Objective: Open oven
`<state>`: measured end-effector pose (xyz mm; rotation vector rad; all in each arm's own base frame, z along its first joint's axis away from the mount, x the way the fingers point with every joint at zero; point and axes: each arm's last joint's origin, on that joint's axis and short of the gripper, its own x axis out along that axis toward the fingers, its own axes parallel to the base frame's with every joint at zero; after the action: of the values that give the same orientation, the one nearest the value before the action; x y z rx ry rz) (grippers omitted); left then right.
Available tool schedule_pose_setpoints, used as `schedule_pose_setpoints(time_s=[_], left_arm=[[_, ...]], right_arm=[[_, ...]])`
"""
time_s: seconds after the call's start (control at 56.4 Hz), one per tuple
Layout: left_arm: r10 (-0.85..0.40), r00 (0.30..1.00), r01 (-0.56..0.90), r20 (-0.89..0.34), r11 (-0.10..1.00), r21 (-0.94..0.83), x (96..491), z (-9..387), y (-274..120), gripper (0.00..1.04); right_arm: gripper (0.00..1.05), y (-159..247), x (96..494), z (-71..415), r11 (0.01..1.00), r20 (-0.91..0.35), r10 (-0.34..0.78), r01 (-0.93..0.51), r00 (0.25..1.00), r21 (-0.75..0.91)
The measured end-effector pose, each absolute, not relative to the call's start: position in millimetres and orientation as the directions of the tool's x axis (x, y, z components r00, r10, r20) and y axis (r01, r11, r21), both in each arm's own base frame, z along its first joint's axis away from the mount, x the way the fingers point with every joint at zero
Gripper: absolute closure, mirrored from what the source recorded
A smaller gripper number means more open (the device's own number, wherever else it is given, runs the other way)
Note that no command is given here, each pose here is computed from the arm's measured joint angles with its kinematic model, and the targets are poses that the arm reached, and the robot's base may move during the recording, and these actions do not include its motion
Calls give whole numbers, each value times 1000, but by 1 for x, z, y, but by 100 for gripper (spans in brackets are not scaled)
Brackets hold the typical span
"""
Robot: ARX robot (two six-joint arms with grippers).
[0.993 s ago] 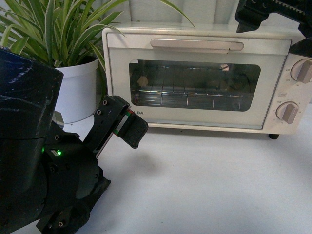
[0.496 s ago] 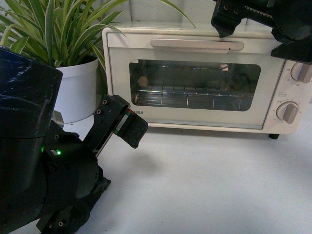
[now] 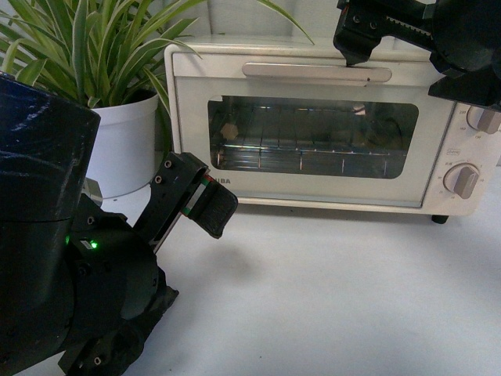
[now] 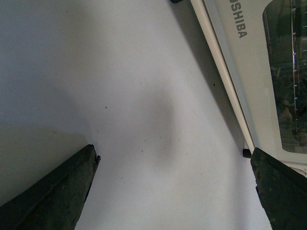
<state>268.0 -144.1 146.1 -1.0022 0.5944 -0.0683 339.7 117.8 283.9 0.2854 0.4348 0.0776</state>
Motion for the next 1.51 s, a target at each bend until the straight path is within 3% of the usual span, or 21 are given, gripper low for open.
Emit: schedule_pose_setpoints(time_s=[0.887,1.259,1.507], left_arm=[[-318,841,-214,-439,550,-808,268,146,-144,7],[-317,839,-214,-442,554,-804,268,146,-143,7],[-303,843,-209,-445,578,-789,266,146,-140,7]], right_arm=[[9,111,277,240,951,-386,271,-182,882,251],[9,113,255,205,936,-449,347,-276,823,217],[9,91,237,208,947,-429,306,-226,850,227]])
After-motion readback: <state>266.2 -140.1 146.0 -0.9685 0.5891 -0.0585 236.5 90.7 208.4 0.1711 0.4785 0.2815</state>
